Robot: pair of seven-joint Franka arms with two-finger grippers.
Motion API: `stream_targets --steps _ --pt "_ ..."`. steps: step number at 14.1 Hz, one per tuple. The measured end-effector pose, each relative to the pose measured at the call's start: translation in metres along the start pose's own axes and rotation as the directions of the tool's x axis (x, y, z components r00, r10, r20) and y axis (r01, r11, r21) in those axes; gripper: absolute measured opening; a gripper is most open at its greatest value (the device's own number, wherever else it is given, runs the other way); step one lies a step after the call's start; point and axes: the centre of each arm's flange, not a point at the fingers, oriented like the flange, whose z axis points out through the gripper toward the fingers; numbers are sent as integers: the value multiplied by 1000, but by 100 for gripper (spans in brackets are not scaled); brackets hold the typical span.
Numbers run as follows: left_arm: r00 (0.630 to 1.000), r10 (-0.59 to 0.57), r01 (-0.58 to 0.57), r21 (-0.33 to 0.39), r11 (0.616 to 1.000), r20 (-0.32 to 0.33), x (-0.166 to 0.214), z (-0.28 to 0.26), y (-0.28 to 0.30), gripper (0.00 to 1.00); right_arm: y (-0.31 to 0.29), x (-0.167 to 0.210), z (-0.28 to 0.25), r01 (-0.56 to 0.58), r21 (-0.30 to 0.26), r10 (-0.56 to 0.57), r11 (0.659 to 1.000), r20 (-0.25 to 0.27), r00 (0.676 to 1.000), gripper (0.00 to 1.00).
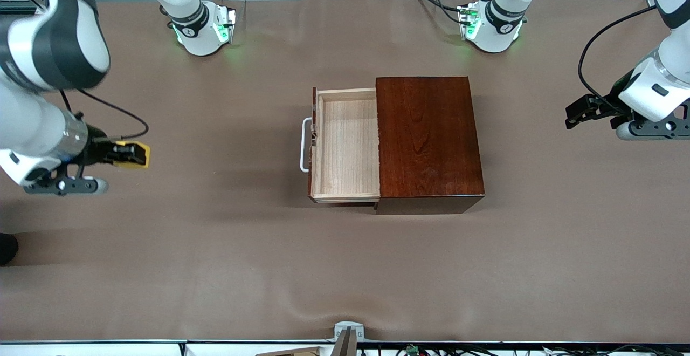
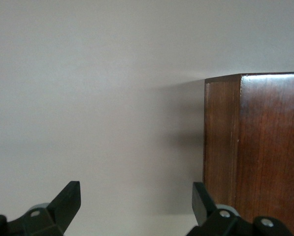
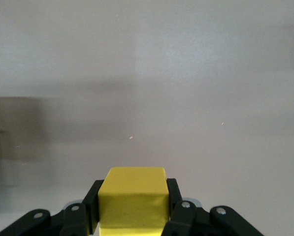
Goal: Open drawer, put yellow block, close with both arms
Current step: 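Carry the yellow cube over the open drawer with the right gripper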
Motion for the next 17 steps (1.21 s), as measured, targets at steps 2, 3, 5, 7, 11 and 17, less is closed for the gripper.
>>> stream_targets --steps 2,3,5,7,11,17 --pt "1000 19 -19 0 1000 0 0 0 2 100 -59 -10 -5 -46 -1 46 999 -11 999 56" --pt "1000 23 -23 0 1000 0 0 0 4 100 -95 -19 -3 -73 1 73 997 -9 997 56" --pt "1000 27 -27 0 1000 1 0 0 6 100 -167 -41 2 -123 13 123 992 -12 992 56" --pt "1000 31 -31 1 1000 3 0 0 9 100 -240 -65 3 -156 36 158 987 -40 987 56" --pt "999 45 -45 1 999 7 -1 2 17 100 -344 -87 36 -190 117 198 975 -57 979 56" --pt "999 46 -46 1 999 11 0 4 17 100 -397 -59 121 -191 173 209 966 -89 974 56"
